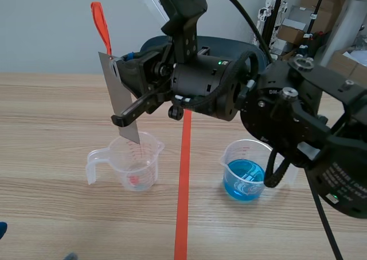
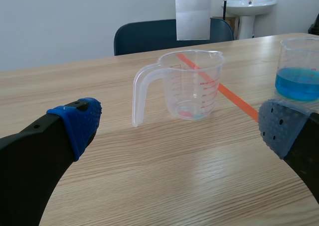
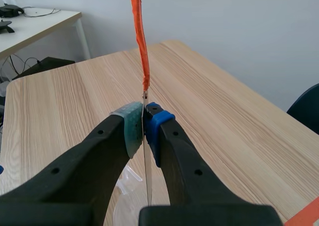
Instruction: Do the redox reaction experiment. put the plate into the left beaker
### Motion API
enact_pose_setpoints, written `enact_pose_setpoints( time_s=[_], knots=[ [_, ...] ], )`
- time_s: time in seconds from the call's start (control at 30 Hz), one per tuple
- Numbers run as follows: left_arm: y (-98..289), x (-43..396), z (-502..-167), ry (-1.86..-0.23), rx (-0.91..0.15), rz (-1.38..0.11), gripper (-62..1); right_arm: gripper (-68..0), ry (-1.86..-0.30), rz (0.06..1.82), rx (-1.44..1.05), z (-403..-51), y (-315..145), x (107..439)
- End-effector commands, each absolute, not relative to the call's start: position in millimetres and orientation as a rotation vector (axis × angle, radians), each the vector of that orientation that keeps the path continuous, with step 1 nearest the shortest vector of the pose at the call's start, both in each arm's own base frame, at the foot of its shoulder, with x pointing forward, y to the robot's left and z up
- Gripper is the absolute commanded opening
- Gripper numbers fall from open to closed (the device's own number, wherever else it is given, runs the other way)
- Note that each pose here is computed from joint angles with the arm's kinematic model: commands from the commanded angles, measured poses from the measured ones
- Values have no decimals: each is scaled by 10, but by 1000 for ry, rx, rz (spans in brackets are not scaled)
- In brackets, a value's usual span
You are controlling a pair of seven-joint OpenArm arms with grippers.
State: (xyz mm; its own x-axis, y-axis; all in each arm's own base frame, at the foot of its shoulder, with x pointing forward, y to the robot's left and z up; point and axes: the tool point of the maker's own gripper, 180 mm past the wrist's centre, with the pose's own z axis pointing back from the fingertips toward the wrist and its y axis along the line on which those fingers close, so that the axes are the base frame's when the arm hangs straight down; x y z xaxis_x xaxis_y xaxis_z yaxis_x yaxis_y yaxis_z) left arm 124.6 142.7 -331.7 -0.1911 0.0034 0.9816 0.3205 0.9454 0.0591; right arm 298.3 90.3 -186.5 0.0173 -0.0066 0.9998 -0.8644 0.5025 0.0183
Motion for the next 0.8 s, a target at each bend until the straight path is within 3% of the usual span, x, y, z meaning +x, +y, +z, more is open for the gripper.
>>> enact_pose_setpoints(
  time_s=[0.0, 0.77],
  knots=[
    [1446, 1238, -3254, -1767, -244, -298, 14, -671, -1433, 788, 838, -1790, 898, 3021],
    [1446, 1239, -3255, -1767, -244, -298, 14, -671, -1385, 745, 838, -2417, 844, 3091]
  ],
)
